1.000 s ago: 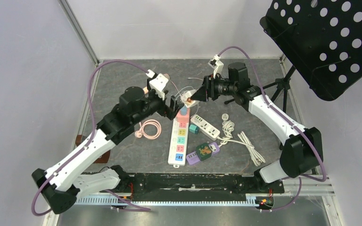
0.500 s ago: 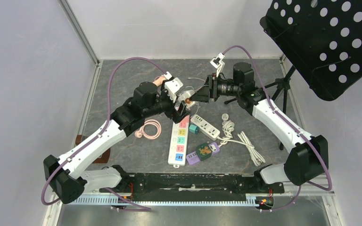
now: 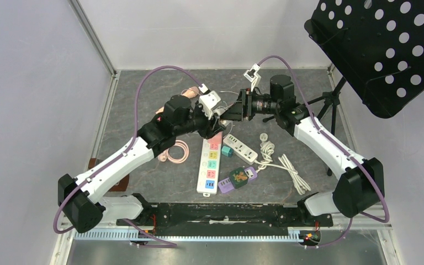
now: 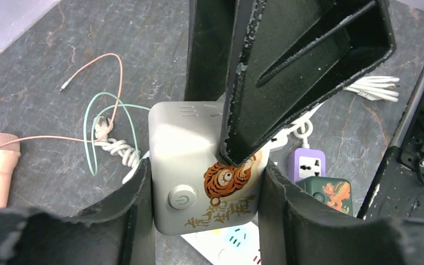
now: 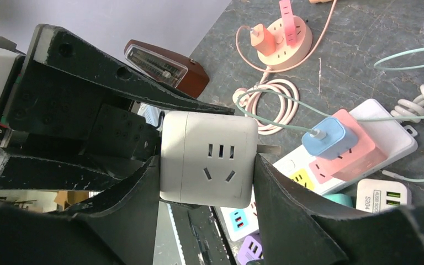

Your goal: Insert the plug

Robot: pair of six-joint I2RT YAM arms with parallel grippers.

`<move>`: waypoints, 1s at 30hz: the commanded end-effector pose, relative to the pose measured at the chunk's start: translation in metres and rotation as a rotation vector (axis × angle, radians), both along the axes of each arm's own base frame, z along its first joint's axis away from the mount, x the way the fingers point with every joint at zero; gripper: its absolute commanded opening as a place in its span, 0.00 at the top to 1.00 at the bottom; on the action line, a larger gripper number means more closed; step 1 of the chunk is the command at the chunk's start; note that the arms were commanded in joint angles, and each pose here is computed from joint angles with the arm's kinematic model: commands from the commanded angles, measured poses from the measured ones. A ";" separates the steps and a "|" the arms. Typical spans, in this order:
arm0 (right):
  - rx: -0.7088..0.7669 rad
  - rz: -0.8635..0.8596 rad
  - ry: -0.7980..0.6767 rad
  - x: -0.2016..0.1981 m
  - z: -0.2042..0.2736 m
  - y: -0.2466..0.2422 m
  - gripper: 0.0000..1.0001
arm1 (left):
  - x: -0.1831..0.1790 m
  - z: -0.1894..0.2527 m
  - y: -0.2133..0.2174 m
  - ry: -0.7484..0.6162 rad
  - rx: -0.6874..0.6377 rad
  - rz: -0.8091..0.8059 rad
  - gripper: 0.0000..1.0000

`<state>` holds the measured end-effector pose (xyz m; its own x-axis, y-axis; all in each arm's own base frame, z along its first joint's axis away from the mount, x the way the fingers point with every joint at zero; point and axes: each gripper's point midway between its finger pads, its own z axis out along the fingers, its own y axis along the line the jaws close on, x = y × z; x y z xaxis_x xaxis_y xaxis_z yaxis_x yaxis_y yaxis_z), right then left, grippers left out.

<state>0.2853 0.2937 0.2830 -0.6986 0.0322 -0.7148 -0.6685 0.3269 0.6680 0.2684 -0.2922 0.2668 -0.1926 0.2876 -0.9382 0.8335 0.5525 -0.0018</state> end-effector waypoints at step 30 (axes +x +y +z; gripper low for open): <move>-0.373 -0.783 0.122 0.016 -0.088 -0.133 0.14 | -0.070 -0.060 0.063 0.855 0.053 0.759 0.98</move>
